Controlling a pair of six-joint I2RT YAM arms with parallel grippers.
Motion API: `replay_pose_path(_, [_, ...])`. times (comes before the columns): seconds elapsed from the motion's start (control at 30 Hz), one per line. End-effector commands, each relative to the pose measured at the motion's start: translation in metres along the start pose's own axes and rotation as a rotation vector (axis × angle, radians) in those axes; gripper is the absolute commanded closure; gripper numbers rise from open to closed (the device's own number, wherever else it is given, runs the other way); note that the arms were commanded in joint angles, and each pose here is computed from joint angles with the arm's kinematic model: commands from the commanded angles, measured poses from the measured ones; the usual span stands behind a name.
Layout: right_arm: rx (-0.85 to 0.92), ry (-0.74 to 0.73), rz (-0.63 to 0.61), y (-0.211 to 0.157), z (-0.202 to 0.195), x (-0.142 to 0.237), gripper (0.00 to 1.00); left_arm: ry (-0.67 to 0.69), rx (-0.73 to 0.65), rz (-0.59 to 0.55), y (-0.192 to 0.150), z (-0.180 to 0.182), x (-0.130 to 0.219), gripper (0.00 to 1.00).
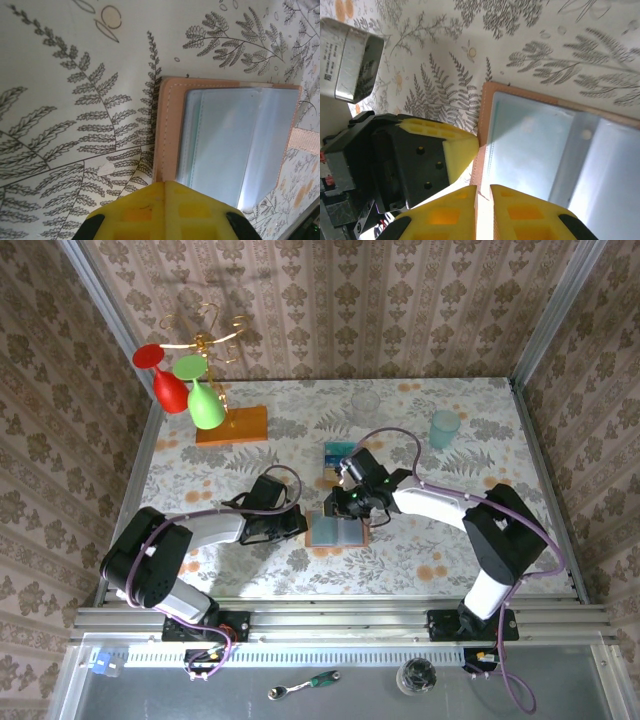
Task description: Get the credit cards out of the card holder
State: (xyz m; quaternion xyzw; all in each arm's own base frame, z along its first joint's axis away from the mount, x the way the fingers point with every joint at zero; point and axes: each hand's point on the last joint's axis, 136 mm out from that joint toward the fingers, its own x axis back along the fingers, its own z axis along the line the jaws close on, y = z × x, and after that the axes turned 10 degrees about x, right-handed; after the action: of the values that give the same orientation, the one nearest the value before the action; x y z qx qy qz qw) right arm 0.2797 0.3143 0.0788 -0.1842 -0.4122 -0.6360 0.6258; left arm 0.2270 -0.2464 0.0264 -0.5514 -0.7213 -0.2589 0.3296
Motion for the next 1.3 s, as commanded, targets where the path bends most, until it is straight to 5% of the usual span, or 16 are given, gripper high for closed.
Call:
replay_pose_path(0.0, [-0.055, 0.036, 0.027, -0.008, 0.004, -0.011, 0.83, -0.002, 0.006, 0.005, -0.005, 0.001, 0.002, 1.00])
replay_pose_path(1.27, [-0.073, -0.079, 0.149, -0.032, -0.018, -0.036, 0.64, 0.018, 0.010, 0.073, -0.015, 0.008, -0.009, 1.00])
